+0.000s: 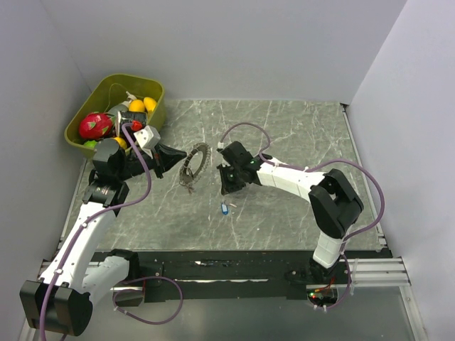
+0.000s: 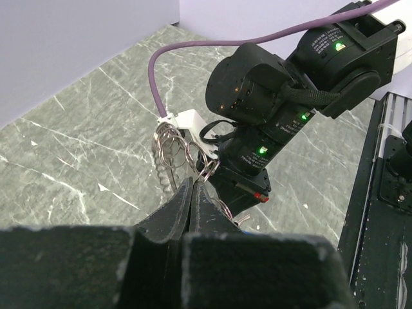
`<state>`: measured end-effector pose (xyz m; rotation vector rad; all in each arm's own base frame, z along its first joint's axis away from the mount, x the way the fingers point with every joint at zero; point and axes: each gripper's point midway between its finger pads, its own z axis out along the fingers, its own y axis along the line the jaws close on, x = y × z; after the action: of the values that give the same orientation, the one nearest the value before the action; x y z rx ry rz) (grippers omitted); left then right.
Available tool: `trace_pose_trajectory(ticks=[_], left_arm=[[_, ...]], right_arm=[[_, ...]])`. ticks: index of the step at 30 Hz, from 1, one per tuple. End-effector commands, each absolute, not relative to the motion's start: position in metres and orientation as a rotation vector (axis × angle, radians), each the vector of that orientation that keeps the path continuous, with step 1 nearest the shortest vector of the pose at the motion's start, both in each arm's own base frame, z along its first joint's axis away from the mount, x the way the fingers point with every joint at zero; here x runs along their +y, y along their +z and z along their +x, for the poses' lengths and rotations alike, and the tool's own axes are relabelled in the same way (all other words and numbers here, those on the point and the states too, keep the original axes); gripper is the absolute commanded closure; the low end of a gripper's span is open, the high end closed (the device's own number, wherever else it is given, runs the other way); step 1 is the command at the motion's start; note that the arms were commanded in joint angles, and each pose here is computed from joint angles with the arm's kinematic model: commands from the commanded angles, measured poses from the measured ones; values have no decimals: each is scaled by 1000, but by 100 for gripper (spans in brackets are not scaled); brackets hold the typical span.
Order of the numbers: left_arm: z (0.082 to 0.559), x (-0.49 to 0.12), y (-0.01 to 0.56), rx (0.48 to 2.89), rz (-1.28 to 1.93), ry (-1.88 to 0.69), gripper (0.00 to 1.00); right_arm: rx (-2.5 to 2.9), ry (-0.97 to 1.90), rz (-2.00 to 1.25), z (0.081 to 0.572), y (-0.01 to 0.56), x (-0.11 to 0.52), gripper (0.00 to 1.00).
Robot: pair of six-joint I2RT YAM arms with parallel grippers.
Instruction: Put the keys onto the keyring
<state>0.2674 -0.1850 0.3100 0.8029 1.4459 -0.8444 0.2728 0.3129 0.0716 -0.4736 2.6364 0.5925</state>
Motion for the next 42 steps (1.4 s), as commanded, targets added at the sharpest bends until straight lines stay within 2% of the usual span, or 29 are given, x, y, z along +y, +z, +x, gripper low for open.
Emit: trace_pose_trajectory(ticks=[1, 3, 4, 6, 8, 13, 16, 23, 27, 39, 42], left_arm=[[263, -185, 330, 1359, 838, -810, 99], [264, -184, 330, 1361, 834, -807, 99], [264, -184, 329, 1362, 836, -808, 99], [264, -184, 329, 1362, 835, -804, 99], [264, -184, 328, 1366, 834, -804, 99], [265, -184, 326, 1372, 831, -808, 99], [265, -184, 326, 1371, 834, -813, 99], [266, -185, 326, 1373, 837, -817, 99], [268, -186, 323, 1380, 836, -823, 99], [267, -186, 323, 1381, 836, -825, 99], [267, -186, 324, 1377, 836, -824, 99]], right_arm=[[2566, 636, -570, 274, 85, 322, 95], [2558, 623, -602, 271, 83, 323, 73], [2551, 600, -633, 270, 81, 323, 53], [2553, 551, -665, 268, 76, 321, 42], [2543, 500, -698, 267, 74, 321, 39], [2577, 413, -730, 266, 59, 323, 39], [2591, 393, -729, 268, 54, 323, 46], [2601, 340, -726, 271, 46, 322, 52], [2603, 337, -731, 271, 43, 322, 60], [2620, 343, -740, 268, 35, 324, 60], [2629, 334, -737, 268, 31, 323, 66]])
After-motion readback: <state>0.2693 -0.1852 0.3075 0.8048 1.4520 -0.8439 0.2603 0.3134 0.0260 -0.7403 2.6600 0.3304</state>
